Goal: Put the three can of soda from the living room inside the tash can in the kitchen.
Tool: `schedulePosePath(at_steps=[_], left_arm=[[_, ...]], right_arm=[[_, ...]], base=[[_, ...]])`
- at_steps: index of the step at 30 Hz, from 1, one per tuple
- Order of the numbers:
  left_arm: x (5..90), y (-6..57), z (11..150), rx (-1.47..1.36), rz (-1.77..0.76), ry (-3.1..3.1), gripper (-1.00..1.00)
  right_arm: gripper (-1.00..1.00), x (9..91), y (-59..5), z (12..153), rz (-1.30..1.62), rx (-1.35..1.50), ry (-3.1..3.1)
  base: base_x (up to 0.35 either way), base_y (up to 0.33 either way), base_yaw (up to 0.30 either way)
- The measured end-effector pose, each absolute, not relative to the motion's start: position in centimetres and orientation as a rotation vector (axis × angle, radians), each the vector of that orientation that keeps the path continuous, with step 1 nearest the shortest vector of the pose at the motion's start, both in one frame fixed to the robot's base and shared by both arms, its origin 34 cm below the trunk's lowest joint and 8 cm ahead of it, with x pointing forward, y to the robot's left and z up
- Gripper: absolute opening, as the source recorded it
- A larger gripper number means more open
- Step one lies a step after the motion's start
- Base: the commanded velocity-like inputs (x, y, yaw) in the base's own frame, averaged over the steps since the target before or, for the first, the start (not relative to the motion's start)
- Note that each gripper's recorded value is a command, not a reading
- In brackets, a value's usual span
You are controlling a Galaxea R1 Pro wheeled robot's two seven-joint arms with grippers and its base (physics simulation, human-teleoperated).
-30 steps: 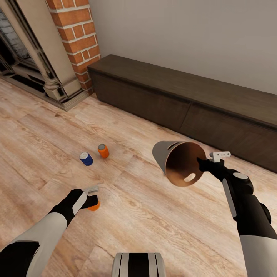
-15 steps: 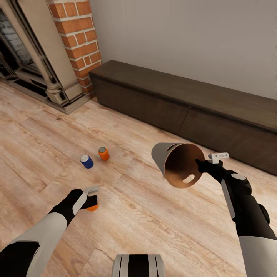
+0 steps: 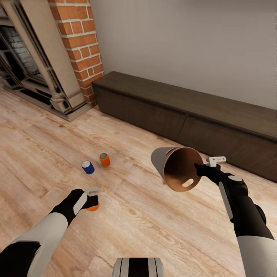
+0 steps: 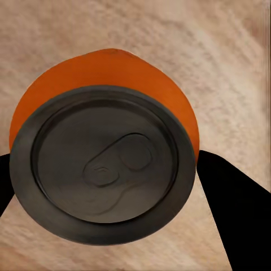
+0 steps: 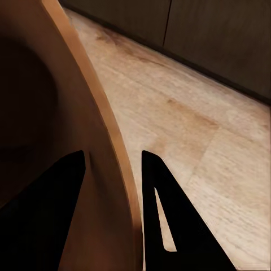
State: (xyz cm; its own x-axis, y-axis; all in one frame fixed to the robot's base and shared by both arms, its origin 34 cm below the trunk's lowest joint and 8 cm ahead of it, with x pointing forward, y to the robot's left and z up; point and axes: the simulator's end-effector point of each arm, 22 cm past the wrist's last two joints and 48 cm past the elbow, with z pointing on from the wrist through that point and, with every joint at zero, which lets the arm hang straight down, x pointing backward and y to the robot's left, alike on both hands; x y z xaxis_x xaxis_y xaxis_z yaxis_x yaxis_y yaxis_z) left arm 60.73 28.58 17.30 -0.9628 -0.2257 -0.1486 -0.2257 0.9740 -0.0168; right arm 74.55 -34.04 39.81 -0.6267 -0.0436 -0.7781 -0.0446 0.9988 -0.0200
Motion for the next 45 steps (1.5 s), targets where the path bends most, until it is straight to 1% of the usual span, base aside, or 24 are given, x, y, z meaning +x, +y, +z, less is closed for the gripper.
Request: schedulePosePath(at_steps=[15,42,45], left_arm=[[62.6,28.5,20.7,-0.335,-0.013,2.912,-1.0],[65.6,28.4,27.3,-0.319,-0.044,2.802,-1.0],[66.0,28.0,28.1,-0.312,-0.093,2.79,-1.0]], right_arm=[[-1.0,74.5,-34.2,43.0,0.005,-0.046,2.227],[-1.0,69.9,-34.0,45.6,0.034,0.035,2.473],[-1.0,69.4,-33.9,45.9,0.026,0.03,2.495]], base=[[0.0,0.0,0.0],[0.0,0.0,0.0],[0.0,0.0,0.0]])
